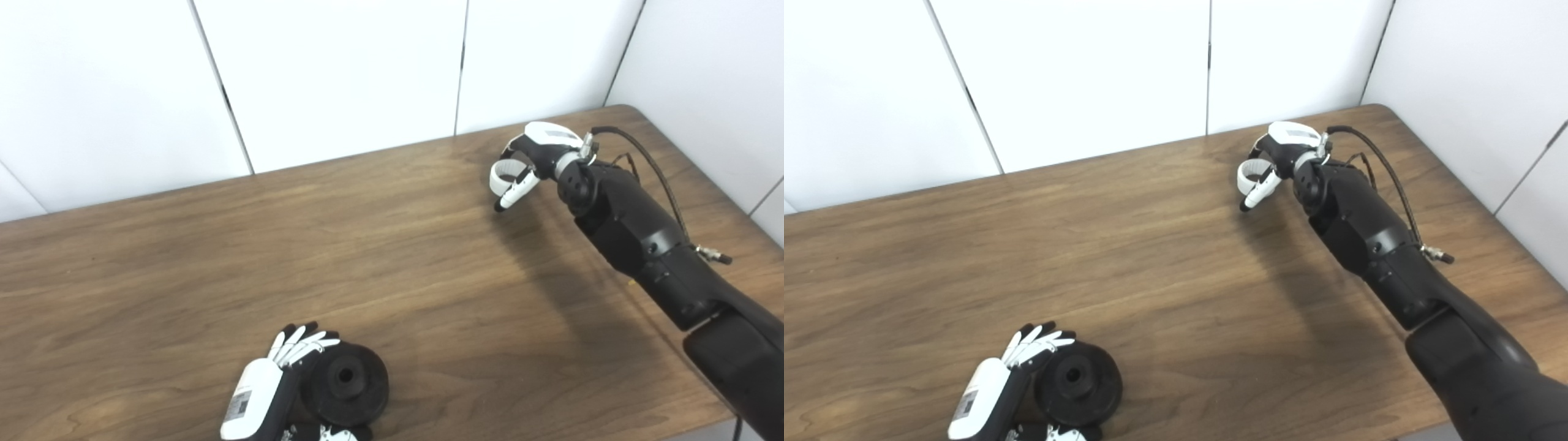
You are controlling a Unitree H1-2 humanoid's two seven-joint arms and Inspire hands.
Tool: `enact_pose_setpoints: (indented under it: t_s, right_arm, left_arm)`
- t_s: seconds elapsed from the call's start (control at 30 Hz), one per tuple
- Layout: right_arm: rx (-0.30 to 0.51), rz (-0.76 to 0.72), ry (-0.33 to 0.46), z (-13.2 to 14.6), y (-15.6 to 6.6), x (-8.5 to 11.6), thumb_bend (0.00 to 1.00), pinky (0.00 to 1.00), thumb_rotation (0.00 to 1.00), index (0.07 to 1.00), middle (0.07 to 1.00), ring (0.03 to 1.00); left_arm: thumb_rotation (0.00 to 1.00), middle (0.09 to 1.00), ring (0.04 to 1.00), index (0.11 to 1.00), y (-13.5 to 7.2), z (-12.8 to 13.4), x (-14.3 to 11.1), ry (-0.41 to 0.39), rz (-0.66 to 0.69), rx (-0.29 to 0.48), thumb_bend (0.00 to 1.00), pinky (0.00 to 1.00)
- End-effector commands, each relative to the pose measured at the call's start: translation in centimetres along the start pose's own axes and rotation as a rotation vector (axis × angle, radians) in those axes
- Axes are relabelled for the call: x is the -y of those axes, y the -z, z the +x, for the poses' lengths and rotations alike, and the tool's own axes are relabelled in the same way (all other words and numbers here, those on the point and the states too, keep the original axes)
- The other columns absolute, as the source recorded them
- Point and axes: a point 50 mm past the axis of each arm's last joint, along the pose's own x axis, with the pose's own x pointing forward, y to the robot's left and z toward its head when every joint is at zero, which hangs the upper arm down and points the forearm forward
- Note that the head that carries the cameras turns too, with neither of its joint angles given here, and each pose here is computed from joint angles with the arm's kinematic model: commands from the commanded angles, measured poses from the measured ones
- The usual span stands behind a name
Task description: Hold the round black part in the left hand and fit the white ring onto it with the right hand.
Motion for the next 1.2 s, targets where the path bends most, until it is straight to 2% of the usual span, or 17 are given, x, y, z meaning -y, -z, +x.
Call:
enact_pose_setpoints:
  t_s: [0.0, 0.83, 1.03, 1.17]
  right_arm:
    - [0.023, -0.014, 0.104, -0.09, -0.11, 3.59, 0.87, 1.0, 0.28, 0.727, 0.893, 0.934]
    - [0.018, -0.019, 0.1, -0.11, 0.01, 3.58, 0.86, 1.0, 0.22, 0.726, 0.875, 0.93]
    - [0.02, -0.01, 0.105, -0.16, 0.0, 3.55, 0.81, 1.0, 0.18, 0.703, 0.858, 0.925]
    - [0.023, 0.006, 0.113, -0.15, -0.02, 3.54, 0.8, 1.0, 0.14, 0.654, 0.841, 0.923]
  left_arm:
    - [0.06, 0.84, 0.94, 0.488, 1.4, -2.02, 1.68, 0.085, 0.004, -0.094, 0.52, 1.0]
    - [0.06, 0.834, 0.936, 0.488, 1.31, -1.96, 1.65, 0.079, 0.005, -0.091, 0.52, 1.0]
    - [0.06, 0.837, 0.941, 0.488, 1.27, -1.92, 1.64, 0.081, 0.0, -0.093, 0.52, 1.0]
    - [0.06, 0.836, 0.938, 0.488, 1.26, -1.84, 1.62, 0.082, 0.006, -0.091, 0.52, 1.0]
